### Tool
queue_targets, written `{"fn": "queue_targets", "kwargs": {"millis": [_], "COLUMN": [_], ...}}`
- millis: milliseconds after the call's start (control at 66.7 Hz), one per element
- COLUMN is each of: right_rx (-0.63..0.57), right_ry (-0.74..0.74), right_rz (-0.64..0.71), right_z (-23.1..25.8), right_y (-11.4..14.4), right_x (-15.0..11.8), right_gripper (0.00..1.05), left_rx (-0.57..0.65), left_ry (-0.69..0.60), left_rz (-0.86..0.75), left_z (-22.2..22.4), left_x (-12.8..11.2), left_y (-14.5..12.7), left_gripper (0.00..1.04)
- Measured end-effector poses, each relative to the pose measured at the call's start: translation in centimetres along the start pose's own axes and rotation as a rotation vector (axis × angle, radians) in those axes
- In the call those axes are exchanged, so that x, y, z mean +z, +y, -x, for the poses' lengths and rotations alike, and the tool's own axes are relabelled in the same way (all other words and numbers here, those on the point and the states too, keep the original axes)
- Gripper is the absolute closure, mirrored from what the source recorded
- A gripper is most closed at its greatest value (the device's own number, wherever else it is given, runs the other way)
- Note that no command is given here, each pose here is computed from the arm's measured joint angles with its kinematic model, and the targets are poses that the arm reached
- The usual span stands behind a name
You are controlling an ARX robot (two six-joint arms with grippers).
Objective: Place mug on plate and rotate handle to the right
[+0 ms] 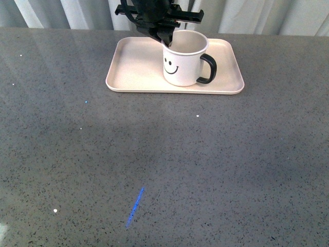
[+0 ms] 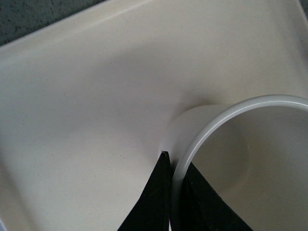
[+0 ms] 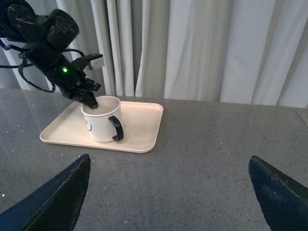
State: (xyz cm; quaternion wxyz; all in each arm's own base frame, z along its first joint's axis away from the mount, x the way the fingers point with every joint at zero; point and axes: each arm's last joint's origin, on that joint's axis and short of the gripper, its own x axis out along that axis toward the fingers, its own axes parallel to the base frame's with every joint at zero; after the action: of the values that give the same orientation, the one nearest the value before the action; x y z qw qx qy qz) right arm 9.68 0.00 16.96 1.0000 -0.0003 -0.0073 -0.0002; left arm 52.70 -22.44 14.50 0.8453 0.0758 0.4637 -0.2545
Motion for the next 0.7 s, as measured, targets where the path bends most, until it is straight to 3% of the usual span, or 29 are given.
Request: {"fn": "queue_targets", "kwargs": {"millis": [270,704], "right_rx": [0.000,0.000], "right_ry": [0.000,0.000], "right_rz": [0.000,0.000], "right_z": [0.00,0.00], "right_y": [0.00,0.00], "right_x": [0.00,0.00], "right_gripper": [0.09,0.09], "left_rx": [-0.001,-0.021], "left_ry": [0.005,0.003], "left_rz": [0.002,0.001], "left_z": [0.02,0.26], "left_x": [-0.23,-0.23], "left_y": [0.03,0.14], "left_gripper": [1.00,0.33]}}
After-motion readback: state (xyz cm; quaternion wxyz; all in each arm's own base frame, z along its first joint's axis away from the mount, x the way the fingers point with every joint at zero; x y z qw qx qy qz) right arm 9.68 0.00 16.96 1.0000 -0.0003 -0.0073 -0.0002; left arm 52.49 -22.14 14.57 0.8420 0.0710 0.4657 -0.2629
